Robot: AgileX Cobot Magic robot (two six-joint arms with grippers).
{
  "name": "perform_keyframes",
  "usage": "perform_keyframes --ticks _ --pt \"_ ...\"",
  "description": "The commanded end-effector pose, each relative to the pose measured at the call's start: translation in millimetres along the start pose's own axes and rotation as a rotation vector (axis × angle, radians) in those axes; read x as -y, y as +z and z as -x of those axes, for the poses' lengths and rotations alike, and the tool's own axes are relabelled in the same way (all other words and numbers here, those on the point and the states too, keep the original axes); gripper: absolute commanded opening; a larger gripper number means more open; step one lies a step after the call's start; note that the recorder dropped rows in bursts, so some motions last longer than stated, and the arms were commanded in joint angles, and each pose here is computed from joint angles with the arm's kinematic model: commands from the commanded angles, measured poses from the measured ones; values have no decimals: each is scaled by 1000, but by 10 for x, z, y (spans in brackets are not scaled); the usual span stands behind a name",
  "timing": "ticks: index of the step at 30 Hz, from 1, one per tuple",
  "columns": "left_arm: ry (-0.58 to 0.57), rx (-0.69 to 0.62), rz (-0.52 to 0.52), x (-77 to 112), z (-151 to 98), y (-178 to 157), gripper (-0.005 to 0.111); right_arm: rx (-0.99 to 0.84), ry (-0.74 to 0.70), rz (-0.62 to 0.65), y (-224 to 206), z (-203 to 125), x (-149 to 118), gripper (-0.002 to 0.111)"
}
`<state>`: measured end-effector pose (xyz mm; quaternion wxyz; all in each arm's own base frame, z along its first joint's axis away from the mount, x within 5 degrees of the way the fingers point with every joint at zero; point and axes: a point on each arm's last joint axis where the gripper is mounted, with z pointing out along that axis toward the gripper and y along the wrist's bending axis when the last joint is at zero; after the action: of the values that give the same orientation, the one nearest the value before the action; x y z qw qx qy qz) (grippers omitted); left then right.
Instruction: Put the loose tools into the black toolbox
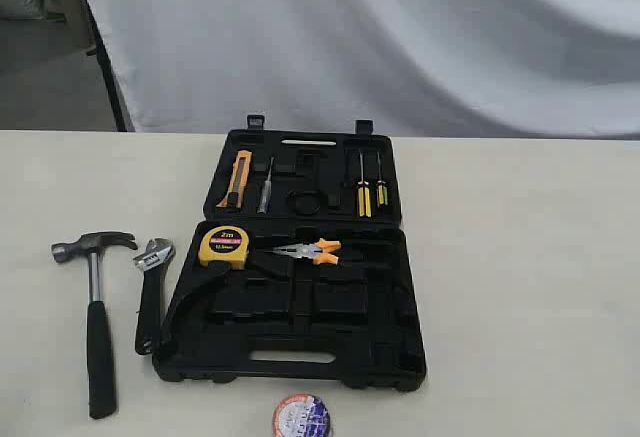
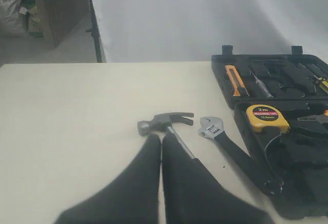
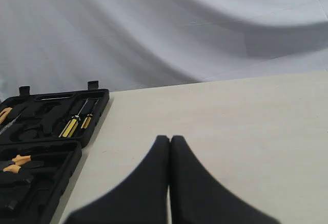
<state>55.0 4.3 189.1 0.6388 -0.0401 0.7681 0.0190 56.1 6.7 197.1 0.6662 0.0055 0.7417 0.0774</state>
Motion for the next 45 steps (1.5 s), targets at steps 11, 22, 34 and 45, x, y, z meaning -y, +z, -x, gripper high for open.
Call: perform_keyframes --ticks 11,22,34,45 --pt "-7 2 -7 5 -3 -1 1 4 -8 -5 -4 -6 4 0" --pt "-7 2 -7 5 -3 -1 1 4 -8 -5 -4 -6 4 0" --pt "-7 2 -7 5 -3 -1 1 13 0 -4 -4 2 2 0" --pt "-7 2 -7 5 -3 -1 1 322 324 50 -51 281 2 0"
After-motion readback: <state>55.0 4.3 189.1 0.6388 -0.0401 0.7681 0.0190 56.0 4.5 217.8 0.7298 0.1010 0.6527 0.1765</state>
